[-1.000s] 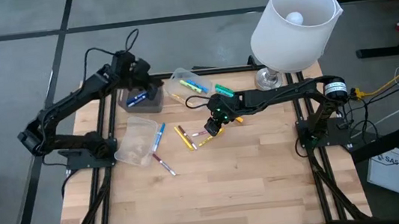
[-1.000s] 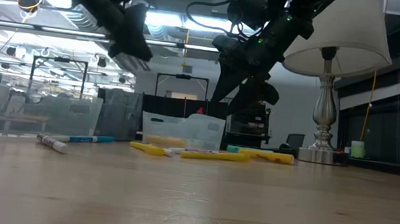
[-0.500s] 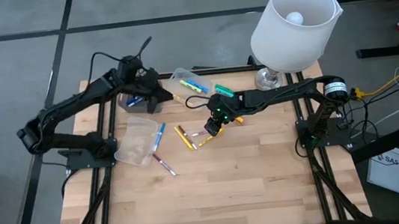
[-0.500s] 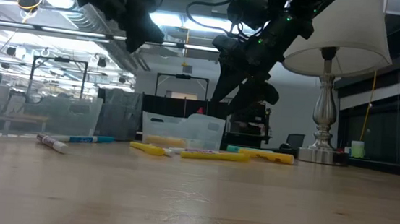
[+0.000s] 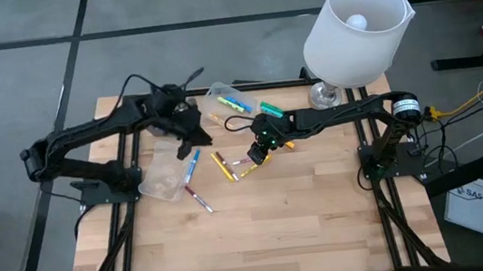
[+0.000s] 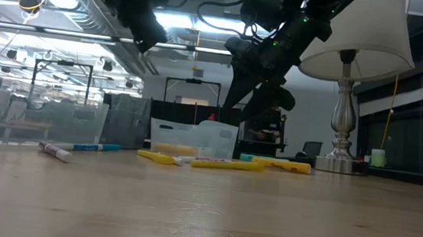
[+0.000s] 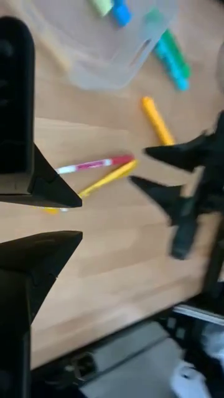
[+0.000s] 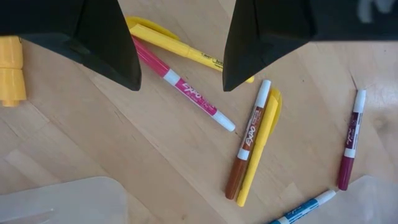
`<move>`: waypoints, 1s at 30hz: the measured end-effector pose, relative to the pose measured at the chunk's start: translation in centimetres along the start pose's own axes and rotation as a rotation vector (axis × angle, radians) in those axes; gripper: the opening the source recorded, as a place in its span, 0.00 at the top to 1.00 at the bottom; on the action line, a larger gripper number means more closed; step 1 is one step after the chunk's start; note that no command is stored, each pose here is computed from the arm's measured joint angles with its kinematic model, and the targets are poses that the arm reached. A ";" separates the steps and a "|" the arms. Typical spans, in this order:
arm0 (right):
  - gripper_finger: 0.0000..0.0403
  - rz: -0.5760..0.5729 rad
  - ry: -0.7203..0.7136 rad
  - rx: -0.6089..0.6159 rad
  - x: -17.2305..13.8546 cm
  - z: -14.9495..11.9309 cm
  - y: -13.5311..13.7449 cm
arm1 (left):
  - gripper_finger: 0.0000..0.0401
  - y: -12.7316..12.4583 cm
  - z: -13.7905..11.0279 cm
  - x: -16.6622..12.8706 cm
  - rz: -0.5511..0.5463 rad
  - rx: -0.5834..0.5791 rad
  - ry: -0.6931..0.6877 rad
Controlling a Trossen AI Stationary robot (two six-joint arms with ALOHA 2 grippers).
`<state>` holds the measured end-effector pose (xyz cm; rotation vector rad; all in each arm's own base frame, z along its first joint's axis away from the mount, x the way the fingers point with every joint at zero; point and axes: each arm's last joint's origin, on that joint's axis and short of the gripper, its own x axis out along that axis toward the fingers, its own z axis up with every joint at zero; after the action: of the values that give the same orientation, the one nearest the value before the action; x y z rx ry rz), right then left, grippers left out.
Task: Pick & Place Markers
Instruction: Put the dark pink marker into the black bin
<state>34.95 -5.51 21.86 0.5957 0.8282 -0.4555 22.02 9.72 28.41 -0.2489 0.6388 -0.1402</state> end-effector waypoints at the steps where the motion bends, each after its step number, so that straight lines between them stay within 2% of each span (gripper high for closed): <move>1: 0.44 0.000 0.000 0.000 0.0 0.0 0.0 | 0.83 -0.2 -0.2 0.2 0.004 0.009 0.024; 11: 0.44 -0.001 0.002 0.001 0.0 0.0 0.0 | 0.83 -2.8 -1.1 1.5 -0.024 0.135 0.164; 17: 0.44 -0.009 0.018 0.006 0.0 -0.2 -0.1 | 0.83 -4.4 -1.4 2.3 0.009 0.279 0.217; 23: 0.44 -0.031 0.049 0.004 0.0 -0.5 -0.3 | 0.83 -6.0 -2.2 3.1 0.047 0.429 0.330; 30: 0.44 -0.031 0.048 0.004 0.0 -0.5 -0.3 | 0.83 -7.2 -3.3 5.1 0.021 0.508 0.456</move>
<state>34.51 -5.43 21.53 0.6003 0.8836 -0.4725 23.65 1.16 24.89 0.2905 1.0319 -0.3376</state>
